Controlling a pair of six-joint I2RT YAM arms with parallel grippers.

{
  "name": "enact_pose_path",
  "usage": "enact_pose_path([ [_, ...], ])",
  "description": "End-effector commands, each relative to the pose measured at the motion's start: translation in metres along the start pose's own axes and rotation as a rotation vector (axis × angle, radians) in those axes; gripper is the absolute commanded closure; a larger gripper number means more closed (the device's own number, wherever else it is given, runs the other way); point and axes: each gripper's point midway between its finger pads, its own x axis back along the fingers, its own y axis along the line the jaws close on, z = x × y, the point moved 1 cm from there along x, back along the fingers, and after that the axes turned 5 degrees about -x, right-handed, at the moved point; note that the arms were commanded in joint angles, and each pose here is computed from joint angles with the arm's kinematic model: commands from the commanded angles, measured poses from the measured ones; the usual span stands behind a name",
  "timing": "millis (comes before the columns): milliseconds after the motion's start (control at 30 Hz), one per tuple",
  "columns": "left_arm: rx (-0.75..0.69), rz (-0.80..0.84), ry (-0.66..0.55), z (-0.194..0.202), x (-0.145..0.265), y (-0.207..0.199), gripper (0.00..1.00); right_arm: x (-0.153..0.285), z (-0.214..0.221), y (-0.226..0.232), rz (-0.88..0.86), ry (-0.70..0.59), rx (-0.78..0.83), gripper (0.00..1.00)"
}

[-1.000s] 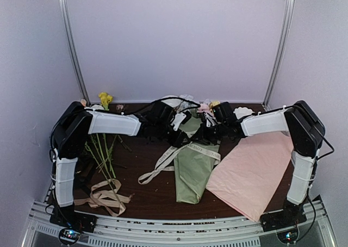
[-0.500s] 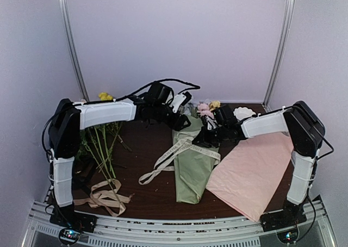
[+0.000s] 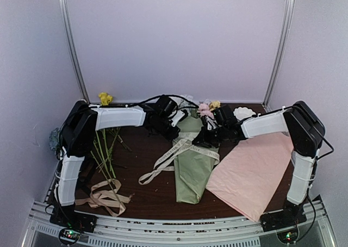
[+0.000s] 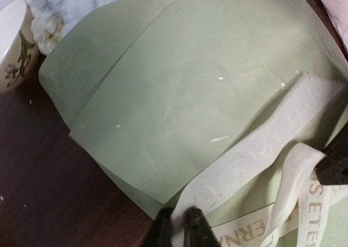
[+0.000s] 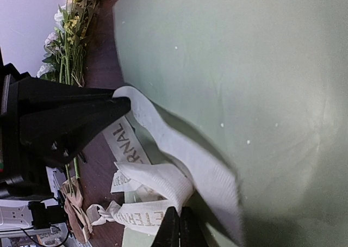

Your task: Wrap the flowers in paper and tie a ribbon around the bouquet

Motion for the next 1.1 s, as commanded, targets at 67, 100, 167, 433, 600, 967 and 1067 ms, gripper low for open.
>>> enact_pose_path([
  [67, 0.046, -0.135, -0.061, -0.006, 0.024, 0.022, 1.00, 0.022, -0.019, 0.000, 0.023, -0.062, 0.022, 1.00],
  [100, 0.061, -0.160, -0.073, -0.003, 0.032, 0.026, 1.00, 0.029, -0.026, -0.006, 0.037, -0.083, 0.013, 1.00],
  [167, 0.082, -0.188, -0.105, 0.001, 0.049, 0.030, 1.00, 0.040, -0.036, -0.017, 0.061, -0.112, -0.003, 1.00],
  [433, 0.220, -0.246, -0.184, 0.052, 0.115, 0.028, 1.00, 0.044, -0.043, -0.061, 0.150, -0.116, -0.047, 1.00],
  [600, 0.369, -0.261, -0.174, 0.107, 0.143, 0.022, 1.00, 0.042, -0.047, -0.074, 0.178, -0.128, -0.070, 1.00],
  [967, 0.454, -0.277, -0.274, 0.169, 0.197, -0.010, 1.00, 0.039, -0.051, -0.080, 0.185, -0.126, -0.087, 1.00],
  [1067, 0.405, -0.301, -0.249, 0.177, 0.198, -0.029, 1.00, 0.039, -0.049, -0.080, 0.191, -0.120, -0.080, 1.00],
])
